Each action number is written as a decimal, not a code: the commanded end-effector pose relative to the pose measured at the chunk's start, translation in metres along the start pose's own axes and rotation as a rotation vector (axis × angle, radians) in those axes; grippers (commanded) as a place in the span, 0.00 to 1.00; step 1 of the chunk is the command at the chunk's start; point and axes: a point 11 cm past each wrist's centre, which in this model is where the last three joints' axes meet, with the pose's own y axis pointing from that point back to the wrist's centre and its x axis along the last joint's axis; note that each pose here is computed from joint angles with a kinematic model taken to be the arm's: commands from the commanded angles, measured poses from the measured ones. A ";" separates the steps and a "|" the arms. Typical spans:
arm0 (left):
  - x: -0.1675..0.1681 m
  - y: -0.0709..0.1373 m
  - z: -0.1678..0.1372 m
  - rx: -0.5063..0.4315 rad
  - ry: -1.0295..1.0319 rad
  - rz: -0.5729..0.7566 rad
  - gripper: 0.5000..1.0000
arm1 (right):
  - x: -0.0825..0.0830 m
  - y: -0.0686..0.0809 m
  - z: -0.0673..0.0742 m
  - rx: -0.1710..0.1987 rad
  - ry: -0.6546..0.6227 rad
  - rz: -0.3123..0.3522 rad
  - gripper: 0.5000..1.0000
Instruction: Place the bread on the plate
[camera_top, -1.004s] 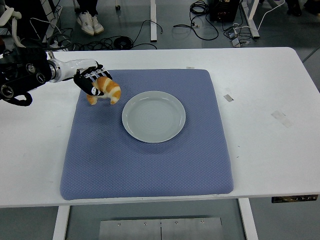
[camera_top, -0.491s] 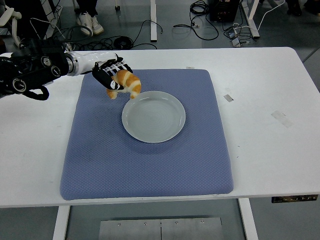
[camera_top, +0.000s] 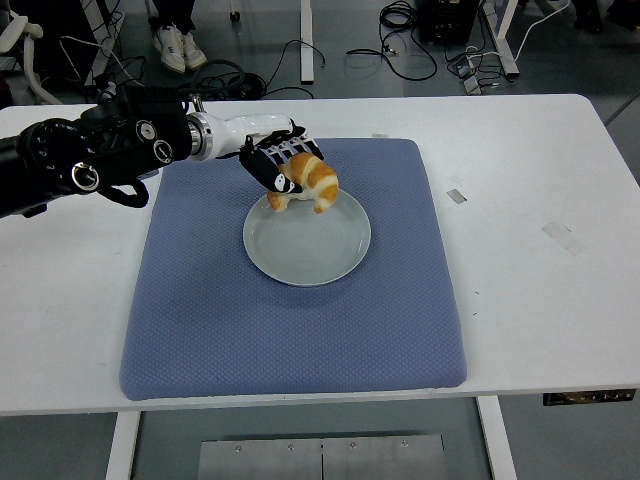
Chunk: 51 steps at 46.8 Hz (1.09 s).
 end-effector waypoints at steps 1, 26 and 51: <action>-0.003 -0.001 -0.001 0.001 0.002 -0.012 0.44 | 0.000 0.000 0.000 0.000 0.001 0.000 1.00; -0.018 0.003 -0.013 0.032 0.018 -0.128 0.58 | 0.000 0.000 0.000 0.000 -0.001 0.000 1.00; -0.012 0.005 -0.014 0.027 0.027 -0.113 0.80 | 0.000 0.000 0.000 0.000 -0.001 0.000 1.00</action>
